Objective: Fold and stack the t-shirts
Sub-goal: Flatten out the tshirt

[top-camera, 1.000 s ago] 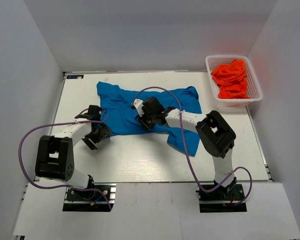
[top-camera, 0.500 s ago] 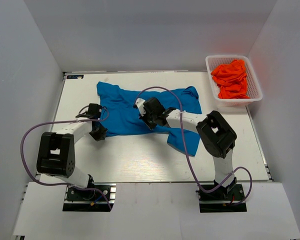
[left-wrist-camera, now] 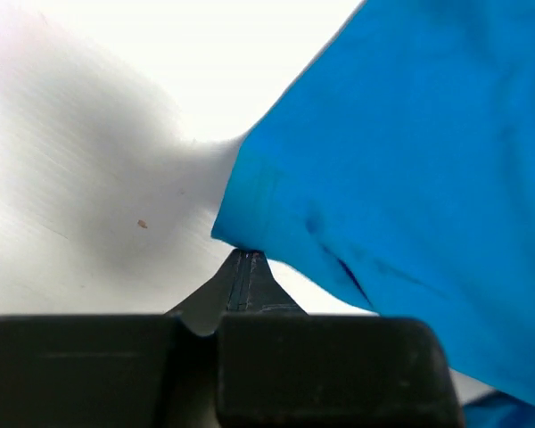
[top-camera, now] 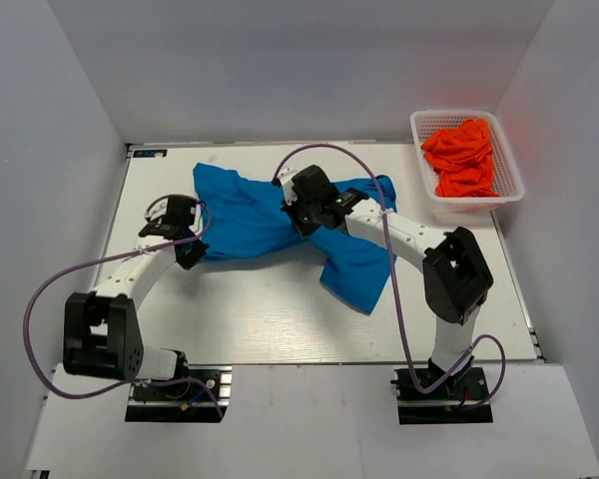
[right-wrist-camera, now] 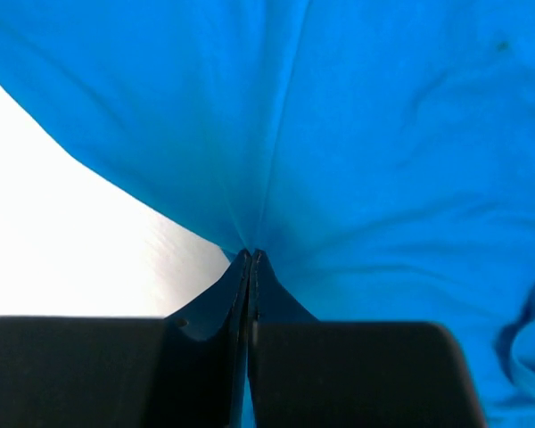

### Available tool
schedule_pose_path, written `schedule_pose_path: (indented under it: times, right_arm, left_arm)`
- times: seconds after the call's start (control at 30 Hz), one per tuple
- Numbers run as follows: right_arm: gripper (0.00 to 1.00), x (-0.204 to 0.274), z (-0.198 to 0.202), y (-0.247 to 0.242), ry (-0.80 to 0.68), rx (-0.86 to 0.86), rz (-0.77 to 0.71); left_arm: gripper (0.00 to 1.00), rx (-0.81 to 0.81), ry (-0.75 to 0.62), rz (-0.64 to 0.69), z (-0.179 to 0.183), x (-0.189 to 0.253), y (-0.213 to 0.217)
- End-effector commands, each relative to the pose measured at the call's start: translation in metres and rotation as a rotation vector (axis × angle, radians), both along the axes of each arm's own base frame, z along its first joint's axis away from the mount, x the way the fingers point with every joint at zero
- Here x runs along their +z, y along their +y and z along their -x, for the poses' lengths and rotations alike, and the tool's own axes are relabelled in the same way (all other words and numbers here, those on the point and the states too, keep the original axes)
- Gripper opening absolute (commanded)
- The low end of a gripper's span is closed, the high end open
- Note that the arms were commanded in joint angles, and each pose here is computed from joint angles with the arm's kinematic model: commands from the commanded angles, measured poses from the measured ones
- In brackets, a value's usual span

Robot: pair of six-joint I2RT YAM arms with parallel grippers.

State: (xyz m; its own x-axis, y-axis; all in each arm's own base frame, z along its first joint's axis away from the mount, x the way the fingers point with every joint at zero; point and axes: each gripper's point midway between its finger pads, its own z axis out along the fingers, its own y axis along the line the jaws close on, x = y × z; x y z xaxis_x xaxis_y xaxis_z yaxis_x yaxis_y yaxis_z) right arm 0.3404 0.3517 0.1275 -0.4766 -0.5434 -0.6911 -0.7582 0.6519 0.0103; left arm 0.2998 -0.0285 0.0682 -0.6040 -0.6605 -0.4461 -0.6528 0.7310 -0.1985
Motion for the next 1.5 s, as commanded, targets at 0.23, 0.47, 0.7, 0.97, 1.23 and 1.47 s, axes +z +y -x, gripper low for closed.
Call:
schedule_pose_path:
  times: [0.23,0.47,0.7,0.97,1.23,1.47]
  right_arm:
    - [0.0,0.033,-0.014,-0.035,0.077,-0.093,-0.015]
    - [0.0,0.035,-0.023,-0.044,0.134,-0.121,-0.083]
    - [0.0,0.032,-0.015,-0.037,0.165,-0.06,-0.115]
    - [0.0,0.014,-0.03,-0.041,0.17,-0.154,-0.077]
    - [0.0,0.0,-0.053,-0.046,0.193,-0.266,-0.068]
    - [0.0,-0.003,-0.049,-0.05,0.213,-0.264,-0.071]
  left_arm:
    - [0.0,0.028,-0.017,-0.143,0.014,0.045,0.026]
    - [0.0,-0.053,0.068,-0.128,0.038,0.029,0.02]
    - [0.0,-0.182,-0.022,-0.012,0.029,0.032,-0.007]
    - [0.33,-0.443,-0.07,0.275,0.026,0.01,-0.073]
    - [0.38,-0.543,-0.104,0.382,0.022,-0.002,-0.101]
    - [0.32,-0.502,-0.023,0.289,0.015,-0.02,-0.089]
